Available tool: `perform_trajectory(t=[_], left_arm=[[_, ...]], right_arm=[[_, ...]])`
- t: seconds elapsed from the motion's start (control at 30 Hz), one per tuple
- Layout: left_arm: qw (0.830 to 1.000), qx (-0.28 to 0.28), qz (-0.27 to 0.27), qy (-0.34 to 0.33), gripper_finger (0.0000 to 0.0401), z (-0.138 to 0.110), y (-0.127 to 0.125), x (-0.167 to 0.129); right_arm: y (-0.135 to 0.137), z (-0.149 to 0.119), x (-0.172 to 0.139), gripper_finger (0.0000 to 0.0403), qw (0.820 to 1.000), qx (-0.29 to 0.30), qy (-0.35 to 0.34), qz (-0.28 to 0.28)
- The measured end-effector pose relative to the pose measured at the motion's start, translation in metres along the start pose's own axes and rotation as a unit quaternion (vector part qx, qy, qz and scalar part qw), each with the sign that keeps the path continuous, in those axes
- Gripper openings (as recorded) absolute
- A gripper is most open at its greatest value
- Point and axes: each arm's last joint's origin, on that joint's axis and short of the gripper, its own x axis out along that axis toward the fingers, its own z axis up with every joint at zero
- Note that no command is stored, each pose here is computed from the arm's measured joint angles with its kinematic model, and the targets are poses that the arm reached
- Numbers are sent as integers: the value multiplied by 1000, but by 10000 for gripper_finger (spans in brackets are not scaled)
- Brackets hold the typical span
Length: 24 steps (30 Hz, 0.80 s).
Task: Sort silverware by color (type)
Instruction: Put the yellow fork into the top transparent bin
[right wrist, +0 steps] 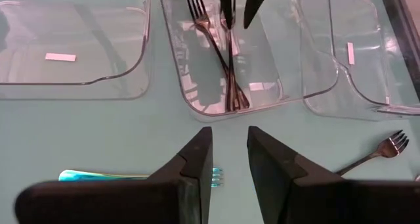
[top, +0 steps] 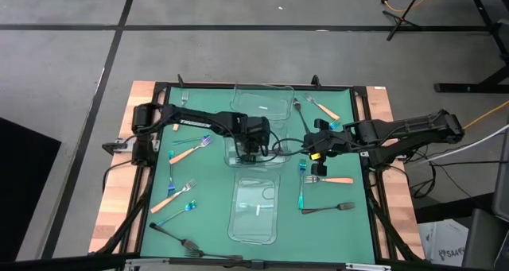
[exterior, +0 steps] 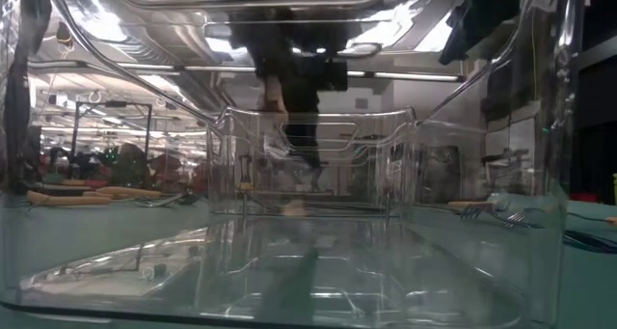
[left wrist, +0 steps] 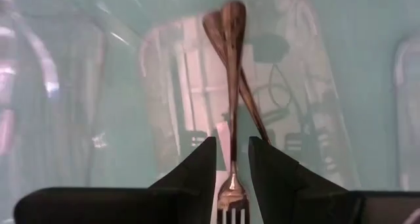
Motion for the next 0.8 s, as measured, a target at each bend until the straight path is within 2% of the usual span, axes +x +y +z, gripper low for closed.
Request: perform_trajectory(t=[0.17, 0.33, 0.5, 0.8], left_arm=[[999, -12, 6, -42, 84, 6, -1, -35], [996, -29, 7, -89, 84, 9, -7, -80], [991, -52, 7, -120, 84, 2, -14, -127], [986, -81, -10, -148, 84, -21, -29, -190]], right_arm=[[-2, 1, 0, 122, 999, 1, -8, -37], [-17, 3, 2, 173, 994, 22, -13, -105], [-54, 6, 6, 194, 984, 87, -15, -153], [-140, -12, 9, 185, 967, 192, 21, -168]])
